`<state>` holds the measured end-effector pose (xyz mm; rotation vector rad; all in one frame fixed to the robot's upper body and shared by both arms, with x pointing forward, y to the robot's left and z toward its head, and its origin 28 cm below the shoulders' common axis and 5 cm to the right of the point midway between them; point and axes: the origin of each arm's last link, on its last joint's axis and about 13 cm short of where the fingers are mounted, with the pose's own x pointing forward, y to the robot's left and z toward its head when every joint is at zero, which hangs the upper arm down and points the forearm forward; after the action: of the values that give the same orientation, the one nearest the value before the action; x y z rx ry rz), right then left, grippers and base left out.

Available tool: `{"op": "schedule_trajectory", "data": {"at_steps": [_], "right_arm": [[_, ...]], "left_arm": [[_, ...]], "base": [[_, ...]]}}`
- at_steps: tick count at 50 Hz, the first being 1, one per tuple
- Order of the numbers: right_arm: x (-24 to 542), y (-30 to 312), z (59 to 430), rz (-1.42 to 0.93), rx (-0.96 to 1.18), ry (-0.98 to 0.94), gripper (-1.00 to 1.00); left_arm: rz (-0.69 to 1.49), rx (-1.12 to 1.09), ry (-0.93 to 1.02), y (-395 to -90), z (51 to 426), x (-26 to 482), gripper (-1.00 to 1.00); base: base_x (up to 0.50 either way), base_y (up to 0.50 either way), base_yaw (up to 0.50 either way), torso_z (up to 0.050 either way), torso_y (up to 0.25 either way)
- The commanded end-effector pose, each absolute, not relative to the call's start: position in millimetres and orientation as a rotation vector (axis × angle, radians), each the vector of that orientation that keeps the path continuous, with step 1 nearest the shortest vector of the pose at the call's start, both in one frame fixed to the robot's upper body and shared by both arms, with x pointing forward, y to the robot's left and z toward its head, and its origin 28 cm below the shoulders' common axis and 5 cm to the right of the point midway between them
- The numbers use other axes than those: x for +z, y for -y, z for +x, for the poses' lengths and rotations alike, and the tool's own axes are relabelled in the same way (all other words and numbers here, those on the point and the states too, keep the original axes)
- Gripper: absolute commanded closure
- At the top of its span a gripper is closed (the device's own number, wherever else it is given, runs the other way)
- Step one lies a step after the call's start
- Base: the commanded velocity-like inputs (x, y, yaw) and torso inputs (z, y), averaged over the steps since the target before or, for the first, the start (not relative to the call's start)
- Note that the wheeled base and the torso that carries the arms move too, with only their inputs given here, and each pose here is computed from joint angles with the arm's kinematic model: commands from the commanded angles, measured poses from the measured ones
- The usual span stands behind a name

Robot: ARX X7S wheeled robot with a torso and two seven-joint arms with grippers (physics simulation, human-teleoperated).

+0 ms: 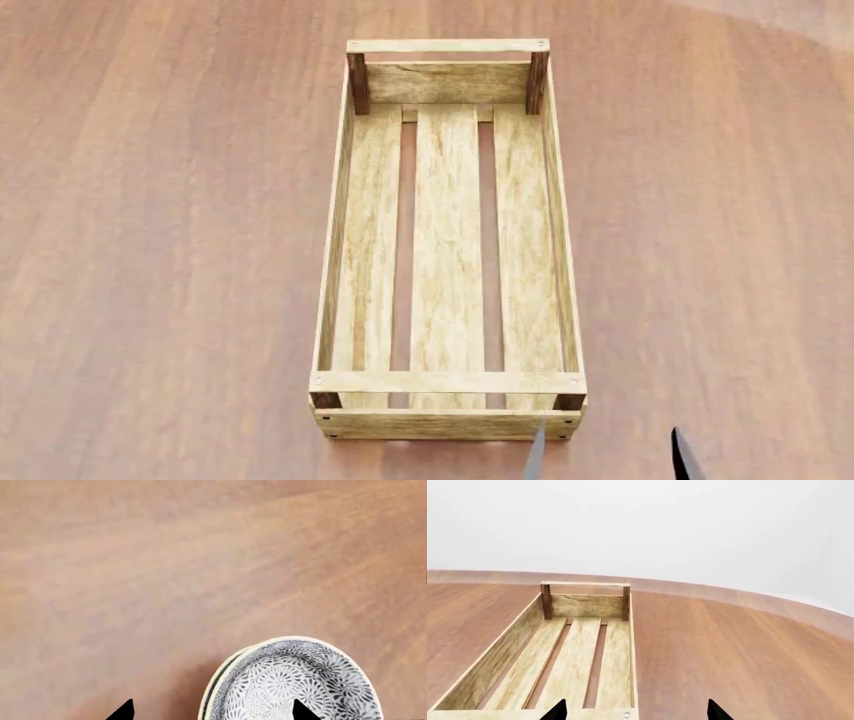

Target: Stack the right bowl on the left bowl and place them in the tray.

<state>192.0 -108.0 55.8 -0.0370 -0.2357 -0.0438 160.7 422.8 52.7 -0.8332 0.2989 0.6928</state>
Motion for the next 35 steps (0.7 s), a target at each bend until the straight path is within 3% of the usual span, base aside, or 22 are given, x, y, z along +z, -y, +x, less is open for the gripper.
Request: {"op": "schedule_trajectory", "data": {"at_steps": [1, 35], "right_arm": [[58.0, 107.9, 193.3, -0.042, -0.041, 0.251, -1.0], [57.3, 107.3, 193.8, -0.046, -0.036, 0.247, -1.0]], "left_arm": [[-0.779, 0.686, -0.283, -419.4, 160.6, 49.4, -1.0], [-0.748, 0.693, -0.307, -417.8, 162.8, 35.7, -1.0]], "base": [[0.0, 0.0, 0.0, 0.0, 0.0], [0.0, 0.0, 0.0, 0.0, 0.0]]}}
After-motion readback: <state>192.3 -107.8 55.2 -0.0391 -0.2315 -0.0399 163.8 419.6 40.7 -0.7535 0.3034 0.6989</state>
